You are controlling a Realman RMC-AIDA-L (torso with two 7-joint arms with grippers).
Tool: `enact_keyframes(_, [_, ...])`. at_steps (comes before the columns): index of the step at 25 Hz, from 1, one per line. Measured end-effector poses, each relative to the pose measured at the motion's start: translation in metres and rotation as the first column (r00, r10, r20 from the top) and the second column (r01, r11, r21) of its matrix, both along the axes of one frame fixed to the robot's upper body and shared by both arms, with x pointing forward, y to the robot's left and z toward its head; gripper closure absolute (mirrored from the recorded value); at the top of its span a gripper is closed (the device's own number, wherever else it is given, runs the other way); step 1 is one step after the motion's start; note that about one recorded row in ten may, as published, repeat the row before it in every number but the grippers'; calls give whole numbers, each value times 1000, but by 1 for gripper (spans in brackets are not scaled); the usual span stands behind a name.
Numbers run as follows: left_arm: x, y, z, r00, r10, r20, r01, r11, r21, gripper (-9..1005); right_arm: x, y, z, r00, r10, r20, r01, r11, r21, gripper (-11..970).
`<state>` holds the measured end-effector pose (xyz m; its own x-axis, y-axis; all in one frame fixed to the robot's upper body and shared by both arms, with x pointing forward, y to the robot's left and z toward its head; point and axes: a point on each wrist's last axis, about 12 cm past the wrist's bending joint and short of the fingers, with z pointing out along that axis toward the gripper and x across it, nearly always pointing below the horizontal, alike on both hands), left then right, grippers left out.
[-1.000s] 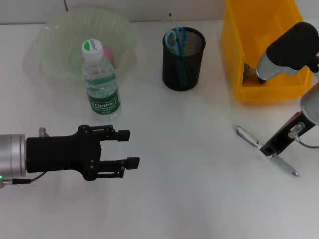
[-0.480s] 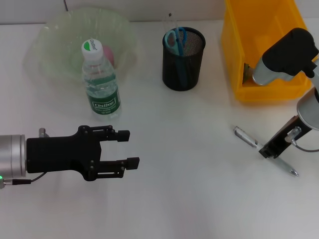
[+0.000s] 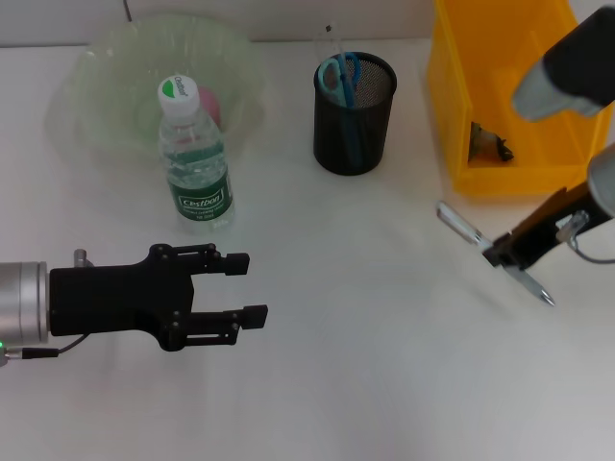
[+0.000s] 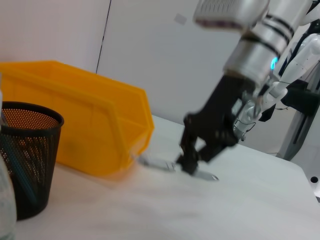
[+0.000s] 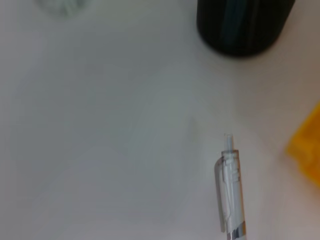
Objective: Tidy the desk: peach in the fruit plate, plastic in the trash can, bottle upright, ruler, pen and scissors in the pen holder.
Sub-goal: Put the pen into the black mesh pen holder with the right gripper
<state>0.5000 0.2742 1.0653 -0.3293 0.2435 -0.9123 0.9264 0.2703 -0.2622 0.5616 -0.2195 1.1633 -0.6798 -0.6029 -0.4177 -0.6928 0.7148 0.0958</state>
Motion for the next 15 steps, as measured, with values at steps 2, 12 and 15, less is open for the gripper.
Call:
enact_keyframes(2, [0, 0, 0, 1000, 0, 0, 0, 1000, 0, 265, 0, -4, 9, 1000, -5, 27, 3, 998, 61, 819])
enact_keyframes(12, [1, -2, 1, 1000, -6, 3, 6, 1000, -4, 265, 21, -42, 49, 909, -215, 358, -46, 800, 598, 785])
enact_keyframes(15, [2, -2, 1, 1000, -5, 4, 5, 1000, -3, 265, 42, -40, 21, 852, -317, 416, -63, 727, 684, 774])
